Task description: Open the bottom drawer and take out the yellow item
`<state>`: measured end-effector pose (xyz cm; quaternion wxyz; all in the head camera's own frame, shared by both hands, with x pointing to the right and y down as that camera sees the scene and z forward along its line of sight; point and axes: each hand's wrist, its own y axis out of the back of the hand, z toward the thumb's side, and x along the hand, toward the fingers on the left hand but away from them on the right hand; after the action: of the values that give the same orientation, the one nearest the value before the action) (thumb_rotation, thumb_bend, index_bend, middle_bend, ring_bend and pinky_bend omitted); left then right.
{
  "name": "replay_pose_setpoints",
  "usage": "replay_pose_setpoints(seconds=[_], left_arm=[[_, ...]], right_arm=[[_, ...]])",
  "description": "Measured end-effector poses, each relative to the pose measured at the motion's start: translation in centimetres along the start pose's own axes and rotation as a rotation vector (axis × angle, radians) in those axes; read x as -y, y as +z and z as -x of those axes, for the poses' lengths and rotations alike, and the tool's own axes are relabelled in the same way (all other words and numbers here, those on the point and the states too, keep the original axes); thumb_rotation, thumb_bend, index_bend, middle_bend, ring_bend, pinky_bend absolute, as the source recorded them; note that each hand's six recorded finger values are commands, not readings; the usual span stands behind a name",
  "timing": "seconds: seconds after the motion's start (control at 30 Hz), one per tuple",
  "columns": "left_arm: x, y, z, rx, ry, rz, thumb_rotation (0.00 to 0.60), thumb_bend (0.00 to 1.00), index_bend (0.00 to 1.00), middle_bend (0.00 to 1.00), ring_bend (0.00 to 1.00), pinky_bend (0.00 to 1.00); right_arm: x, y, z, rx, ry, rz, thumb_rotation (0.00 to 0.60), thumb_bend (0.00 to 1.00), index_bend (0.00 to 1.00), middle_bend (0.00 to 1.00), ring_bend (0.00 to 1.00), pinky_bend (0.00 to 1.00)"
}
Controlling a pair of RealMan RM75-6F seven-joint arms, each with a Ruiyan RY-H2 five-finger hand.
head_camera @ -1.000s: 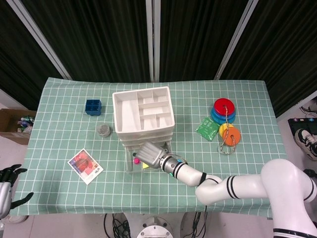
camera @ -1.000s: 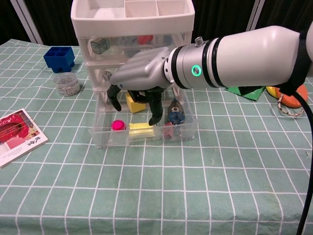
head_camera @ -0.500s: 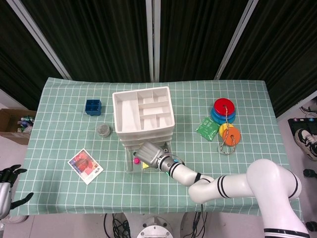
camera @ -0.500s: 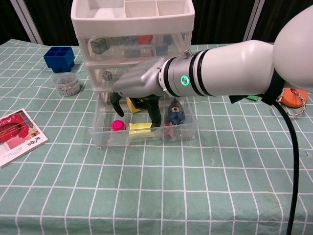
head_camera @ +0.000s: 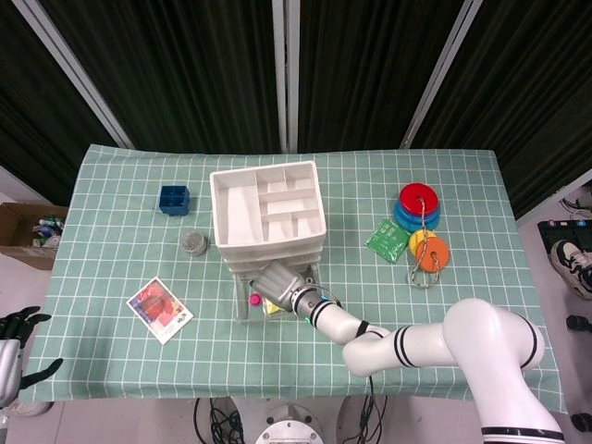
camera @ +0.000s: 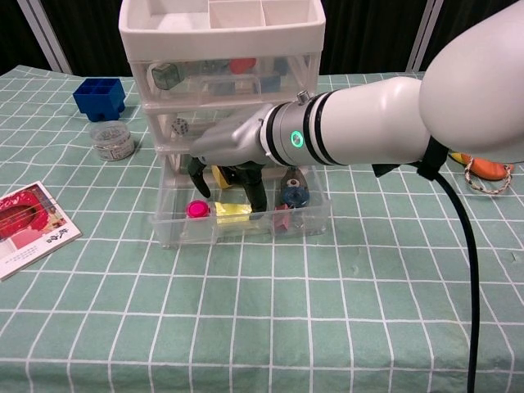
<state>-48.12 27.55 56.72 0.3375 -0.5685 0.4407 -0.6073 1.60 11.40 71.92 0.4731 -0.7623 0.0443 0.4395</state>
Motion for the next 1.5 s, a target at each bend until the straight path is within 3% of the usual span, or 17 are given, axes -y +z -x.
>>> replay_pose_setpoints(seconds=[0.27, 0.67, 0.83, 1.03, 1.13, 1.33, 1.5], left_arm=[[-0.1, 0.1, -0.2, 0.004, 0.003, -0.002, 0.600, 0.05, 0.30, 0.21, 0.19, 0.21], [0.1, 0.2, -0.2, 0.008, -0.001, 0.003, 0.600, 0.05, 0.30, 0.21, 0.19, 0.21], [0.1, 0.0, -0.1, 0.004, -0.004, 0.003, 0.600, 0.05, 0.30, 0.21, 0.19, 0.21], [0.0, 0.3, -0.3, 0.012, -0.001, 0.006, 0.600, 0.05, 0.30, 0.21, 0.19, 0.21], [0.0, 0.3, -0.3, 0.013, -0.002, 0.008, 0.600, 0.05, 0.30, 0.21, 0.19, 0.21], [-0.1, 0.3, -0.2, 0.013, -0.001, 0.010, 0.600, 0.05, 0.30, 0.21, 0.19, 0.21], [0.0, 0.4, -0.2, 0.016, -0.003, 0.013, 0.600, 0.05, 0.30, 0.21, 0.19, 0.21]], right_arm=[[-0.7, 0.1, 0.9, 0.017, -0.041, 0.006, 0.600, 0.00, 0.34, 0.86, 0.88, 1.00], [-0.3, 0.5, 0.4, -0.001, -0.034, 0.004, 0.600, 0.01, 0.34, 0.86, 0.88, 1.00], [-0.3, 0.6, 0.9, 0.007, -0.060, -0.022, 0.600, 0.08, 0.34, 0.86, 0.88, 1.00], [-0.8, 0.7, 1.2, 0.008, -0.096, -0.036, 0.600, 0.30, 0.34, 0.86, 0.88, 1.00], [-0.9, 0.8, 1.1, 0.005, -0.108, -0.027, 0.600, 0.35, 0.34, 0.86, 0.88, 1.00], [-0.8, 0.9, 0.6, -0.005, -0.097, -0.009, 0.600, 0.32, 0.33, 0.86, 0.88, 1.00], [-0.7, 0.8, 0.4, 0.005, -0.081, -0.003, 0.600, 0.09, 0.31, 0.86, 0.88, 1.00]])
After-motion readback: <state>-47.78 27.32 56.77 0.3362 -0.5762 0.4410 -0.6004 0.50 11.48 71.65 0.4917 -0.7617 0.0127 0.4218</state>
